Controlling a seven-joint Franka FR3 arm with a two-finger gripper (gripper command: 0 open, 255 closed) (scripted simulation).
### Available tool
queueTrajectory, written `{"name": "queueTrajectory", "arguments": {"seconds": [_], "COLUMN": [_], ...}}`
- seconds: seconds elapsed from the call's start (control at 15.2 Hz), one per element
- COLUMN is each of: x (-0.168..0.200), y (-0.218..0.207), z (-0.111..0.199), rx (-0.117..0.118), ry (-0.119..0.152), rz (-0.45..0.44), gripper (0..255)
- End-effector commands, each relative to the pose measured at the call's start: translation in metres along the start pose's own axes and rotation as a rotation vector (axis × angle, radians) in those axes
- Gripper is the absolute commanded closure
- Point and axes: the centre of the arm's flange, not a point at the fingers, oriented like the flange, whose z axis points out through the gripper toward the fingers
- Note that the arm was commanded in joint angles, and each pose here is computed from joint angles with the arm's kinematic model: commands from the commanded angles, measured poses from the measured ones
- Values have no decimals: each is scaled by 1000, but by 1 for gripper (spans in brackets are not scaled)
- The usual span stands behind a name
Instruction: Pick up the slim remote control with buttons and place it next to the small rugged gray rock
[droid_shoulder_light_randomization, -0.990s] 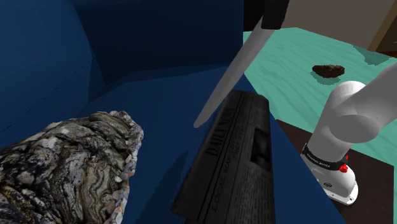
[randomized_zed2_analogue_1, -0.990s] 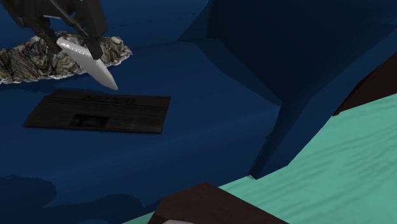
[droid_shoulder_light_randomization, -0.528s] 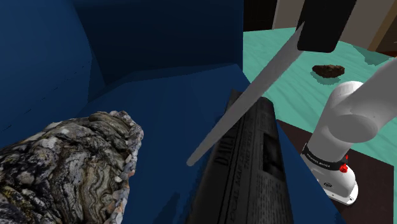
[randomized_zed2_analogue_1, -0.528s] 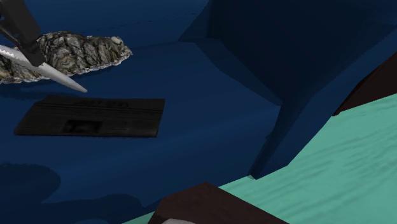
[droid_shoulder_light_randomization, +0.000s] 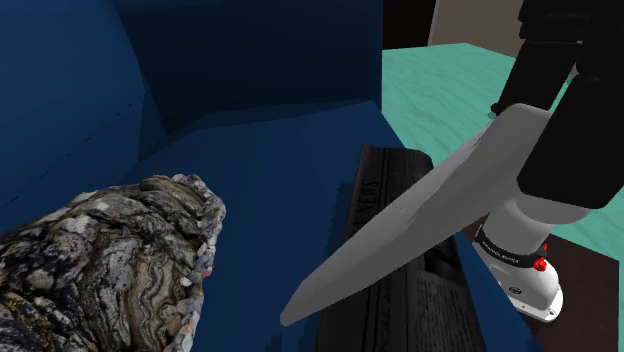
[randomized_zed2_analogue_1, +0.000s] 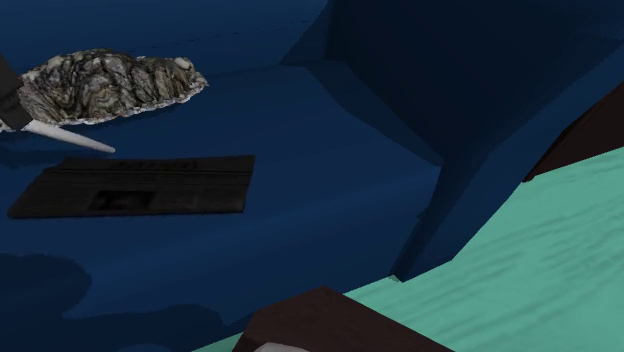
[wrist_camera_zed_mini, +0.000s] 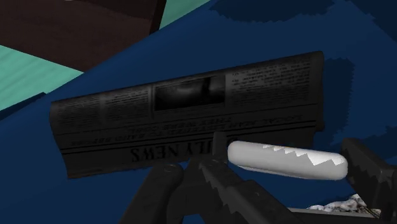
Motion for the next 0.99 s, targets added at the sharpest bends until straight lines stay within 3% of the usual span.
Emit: {"name": "queueTrajectory", "arguments": {"seconds": [0.0,0.92], "x": [1,-1], "y": [2,6], "z": [11,85], "rx": [-1,-1], "ry": [-1,-1], "rz": [2,2], "gripper": [255,255]}}
